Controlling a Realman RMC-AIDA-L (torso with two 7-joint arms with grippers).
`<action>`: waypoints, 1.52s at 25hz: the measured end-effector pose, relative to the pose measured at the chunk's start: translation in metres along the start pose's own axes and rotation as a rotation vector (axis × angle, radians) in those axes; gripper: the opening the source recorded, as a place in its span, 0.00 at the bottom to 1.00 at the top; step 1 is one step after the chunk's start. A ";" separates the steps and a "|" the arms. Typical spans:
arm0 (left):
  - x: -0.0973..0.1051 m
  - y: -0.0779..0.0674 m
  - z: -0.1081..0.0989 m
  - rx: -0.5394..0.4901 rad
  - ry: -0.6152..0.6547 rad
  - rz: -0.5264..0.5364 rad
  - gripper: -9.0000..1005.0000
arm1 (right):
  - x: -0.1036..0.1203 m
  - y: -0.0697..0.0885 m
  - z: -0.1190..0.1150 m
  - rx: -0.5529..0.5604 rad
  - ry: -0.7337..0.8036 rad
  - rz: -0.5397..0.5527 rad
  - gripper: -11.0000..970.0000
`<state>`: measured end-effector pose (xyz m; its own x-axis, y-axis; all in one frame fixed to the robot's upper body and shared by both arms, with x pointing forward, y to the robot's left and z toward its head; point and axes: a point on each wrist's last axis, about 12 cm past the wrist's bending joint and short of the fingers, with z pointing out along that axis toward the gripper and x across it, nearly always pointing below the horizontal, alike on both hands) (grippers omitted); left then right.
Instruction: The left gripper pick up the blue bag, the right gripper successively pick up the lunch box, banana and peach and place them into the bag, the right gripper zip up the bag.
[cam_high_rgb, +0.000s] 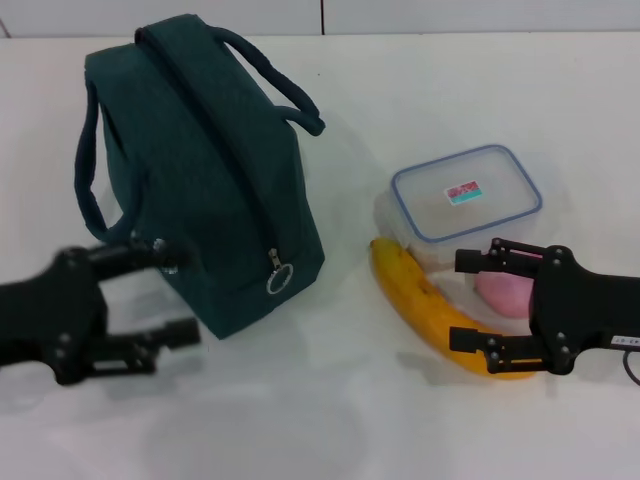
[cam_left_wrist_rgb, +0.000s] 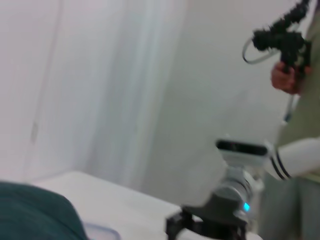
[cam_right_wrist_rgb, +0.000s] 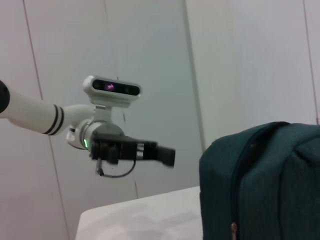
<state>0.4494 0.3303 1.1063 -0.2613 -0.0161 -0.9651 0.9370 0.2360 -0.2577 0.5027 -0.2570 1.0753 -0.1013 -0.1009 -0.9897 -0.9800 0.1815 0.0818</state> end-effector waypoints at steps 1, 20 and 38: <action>-0.003 0.001 -0.005 -0.025 -0.022 0.007 0.86 | 0.001 0.000 -0.002 0.008 -0.001 0.002 0.85; -0.094 0.071 -0.053 -0.472 -0.086 -0.209 0.87 | 0.009 -0.004 -0.005 0.115 -0.013 0.005 0.85; -0.150 0.058 -0.013 -0.557 0.265 -0.533 0.86 | 0.013 -0.005 -0.009 0.160 -0.018 0.008 0.85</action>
<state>0.5402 0.3591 1.2371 -0.7511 -0.0481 -0.6584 0.4372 0.7110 -0.5508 0.5049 -0.2675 1.0634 -0.1042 -0.0821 -0.9912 -0.9392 0.3361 0.0709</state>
